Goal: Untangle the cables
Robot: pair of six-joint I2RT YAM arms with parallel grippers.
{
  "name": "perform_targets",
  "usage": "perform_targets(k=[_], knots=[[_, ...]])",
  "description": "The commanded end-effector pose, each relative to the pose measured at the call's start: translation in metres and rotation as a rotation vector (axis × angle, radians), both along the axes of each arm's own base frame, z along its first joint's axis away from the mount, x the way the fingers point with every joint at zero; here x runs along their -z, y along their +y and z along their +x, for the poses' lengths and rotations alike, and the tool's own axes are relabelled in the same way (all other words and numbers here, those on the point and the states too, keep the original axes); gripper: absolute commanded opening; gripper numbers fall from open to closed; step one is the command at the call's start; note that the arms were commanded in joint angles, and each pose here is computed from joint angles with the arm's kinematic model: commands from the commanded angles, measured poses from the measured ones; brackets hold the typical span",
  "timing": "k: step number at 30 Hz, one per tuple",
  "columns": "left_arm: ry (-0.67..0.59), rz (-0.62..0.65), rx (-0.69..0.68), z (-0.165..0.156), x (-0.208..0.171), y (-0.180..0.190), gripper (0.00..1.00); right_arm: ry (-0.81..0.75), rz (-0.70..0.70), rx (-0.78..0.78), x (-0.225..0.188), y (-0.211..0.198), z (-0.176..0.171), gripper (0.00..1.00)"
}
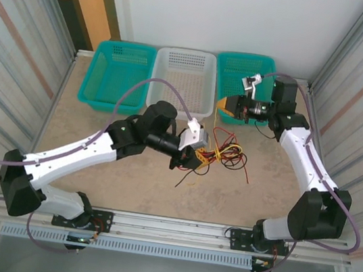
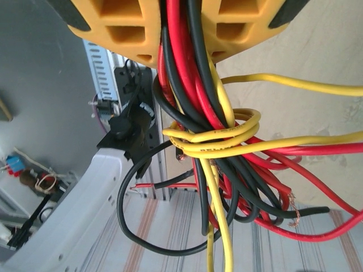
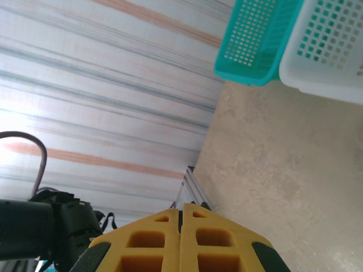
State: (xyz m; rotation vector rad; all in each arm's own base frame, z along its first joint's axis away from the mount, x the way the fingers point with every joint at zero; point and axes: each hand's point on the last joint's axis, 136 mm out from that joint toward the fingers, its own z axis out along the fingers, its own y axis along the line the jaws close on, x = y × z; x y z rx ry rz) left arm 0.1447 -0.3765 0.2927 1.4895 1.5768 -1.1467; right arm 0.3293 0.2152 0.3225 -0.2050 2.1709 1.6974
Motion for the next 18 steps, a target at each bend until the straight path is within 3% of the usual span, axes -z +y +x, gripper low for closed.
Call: perform_targets(k=[1, 9, 13, 18], knots=[[0.003, 0.012, 0.24, -0.046, 0.003, -0.004, 0.0, -0.083, -0.077, 0.089, -0.006, -0.005, 0.026, 0.0], [0.003, 0.01, 0.174, -0.029, 0.015, -0.011, 0.0, -0.123, -0.143, 0.09, -0.016, 0.006, 0.026, 0.0], [0.143, -0.042, 0.055, 0.01, 0.017, -0.001, 0.0, -0.188, -0.152, 0.153, -0.039, -0.001, 0.019, 0.0], [0.14, -0.007, -0.167, 0.049, 0.041, 0.004, 0.0, -0.284, -0.154, 0.234, -0.08, -0.012, 0.003, 0.0]])
